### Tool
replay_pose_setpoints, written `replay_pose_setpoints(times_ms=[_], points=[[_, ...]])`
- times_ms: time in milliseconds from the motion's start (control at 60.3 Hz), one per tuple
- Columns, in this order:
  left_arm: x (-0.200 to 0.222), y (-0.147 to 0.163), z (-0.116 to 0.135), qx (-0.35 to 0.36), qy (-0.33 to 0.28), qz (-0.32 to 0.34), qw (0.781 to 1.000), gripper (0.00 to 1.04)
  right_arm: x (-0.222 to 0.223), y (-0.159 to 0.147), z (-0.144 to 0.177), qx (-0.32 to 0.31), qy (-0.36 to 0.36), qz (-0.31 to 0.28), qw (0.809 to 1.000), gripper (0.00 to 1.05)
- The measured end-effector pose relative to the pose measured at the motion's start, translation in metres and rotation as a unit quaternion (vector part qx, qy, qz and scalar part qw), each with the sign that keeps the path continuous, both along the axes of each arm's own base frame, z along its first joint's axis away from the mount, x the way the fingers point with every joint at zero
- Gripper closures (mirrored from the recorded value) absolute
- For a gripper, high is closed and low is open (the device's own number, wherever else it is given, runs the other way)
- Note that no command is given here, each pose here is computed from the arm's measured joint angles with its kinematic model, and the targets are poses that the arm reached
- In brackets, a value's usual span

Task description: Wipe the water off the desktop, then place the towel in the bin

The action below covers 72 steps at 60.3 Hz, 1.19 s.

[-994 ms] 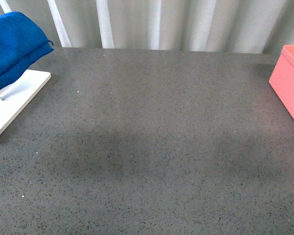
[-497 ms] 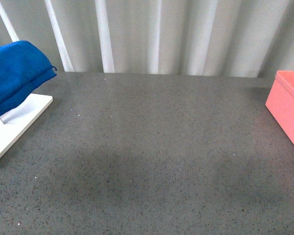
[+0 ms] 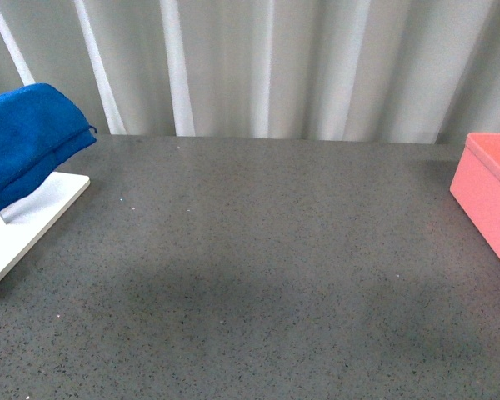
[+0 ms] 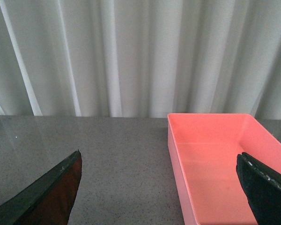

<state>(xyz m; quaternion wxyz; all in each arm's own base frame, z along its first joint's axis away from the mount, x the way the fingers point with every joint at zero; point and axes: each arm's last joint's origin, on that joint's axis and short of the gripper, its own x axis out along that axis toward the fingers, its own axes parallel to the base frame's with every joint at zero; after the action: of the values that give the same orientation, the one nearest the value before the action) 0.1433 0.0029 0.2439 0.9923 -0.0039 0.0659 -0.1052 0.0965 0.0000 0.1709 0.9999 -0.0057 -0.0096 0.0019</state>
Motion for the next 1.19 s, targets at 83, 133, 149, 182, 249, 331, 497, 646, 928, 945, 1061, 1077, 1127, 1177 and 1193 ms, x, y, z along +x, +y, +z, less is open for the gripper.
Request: replay_pose_setpoints(times_ms=[83, 133, 149, 182, 249, 331, 497, 646, 928, 945, 1061, 1077, 1127, 1177, 1193], points=[[0.037, -0.006, 0.037, 0.017, -0.018, -0.007, 1.0, 0.07, 0.0, 0.0, 0.0, 0.0, 0.0, 0.0, 1.0, 0.07], [0.06, -0.01, 0.049, 0.027, -0.009, -0.011, 1.0, 0.07, 0.0, 0.0, 0.0, 0.0, 0.0, 0.0, 1.0, 0.07], [0.07, -0.011, 0.053, 0.035, -0.001, -0.009, 0.999, 0.07, 0.0, 0.0, 0.0, 0.0, 0.0, 0.0, 1.0, 0.07], [0.097, -0.014, 0.06, 0.056, 0.023, -0.011, 0.998, 0.07, 0.0, 0.0, 0.0, 0.0, 0.0, 0.0, 1.0, 0.07], [0.158, -0.015, 0.069, 0.102, 0.09, -0.011, 0.991, 0.07, 0.0, 0.0, 0.0, 0.0, 0.0, 0.0, 1.0, 0.07], [0.217, -0.011, 0.074, 0.153, 0.161, -0.022, 0.975, 0.07, 0.0, 0.0, 0.0, 0.0, 0.0, 0.0, 1.0, 0.07], [0.307, 0.033, 0.059, 0.212, 0.299, -0.006, 0.93, 0.07, 0.0, 0.0, 0.0, 0.0, 0.0, 0.0, 1.0, 0.07], [0.328, 0.074, 0.043, 0.218, 0.344, 0.025, 0.913, 0.07, 0.0, 0.0, 0.0, 0.0, 0.0, 0.0, 1.0, 0.07], [0.337, 0.101, 0.012, 0.143, 0.411, 0.02, 0.9, 0.07, 0.0, 0.0, 0.0, 0.0, 0.0, 0.0, 1.0, 0.07], [0.338, 0.099, 0.011, 0.141, 0.412, 0.016, 0.9, 0.07, 0.0, 0.0, 0.0, 0.0, 0.0, 0.0, 1.0, 0.07], [0.343, 0.088, 0.002, 0.143, 0.413, 0.005, 0.9, 0.07, 0.0, 0.0, 0.0, 0.0, 0.0, 0.0, 1.0, 0.07], [0.343, 0.087, 0.001, 0.144, 0.412, 0.003, 0.9, 0.07, 0.0, 0.0, 0.0, 0.0, 0.0, 0.0, 1.0, 0.07], [0.346, 0.081, -0.002, 0.143, 0.413, -0.002, 0.9, 0.07, 0.0, 0.0, 0.0, 0.0, 0.0, 0.0, 1.0, 0.07], [0.348, 0.078, -0.005, 0.143, 0.412, -0.005, 0.9, 0.07, 0.0, 0.0, 0.0, 0.0, 0.0, 0.0, 1.0, 0.07], [0.349, 0.076, -0.006, 0.144, 0.411, -0.007, 0.9, 0.07, 0.0, 0.0, 0.0, 0.0, 0.0, 0.0, 1.0, 0.07]])
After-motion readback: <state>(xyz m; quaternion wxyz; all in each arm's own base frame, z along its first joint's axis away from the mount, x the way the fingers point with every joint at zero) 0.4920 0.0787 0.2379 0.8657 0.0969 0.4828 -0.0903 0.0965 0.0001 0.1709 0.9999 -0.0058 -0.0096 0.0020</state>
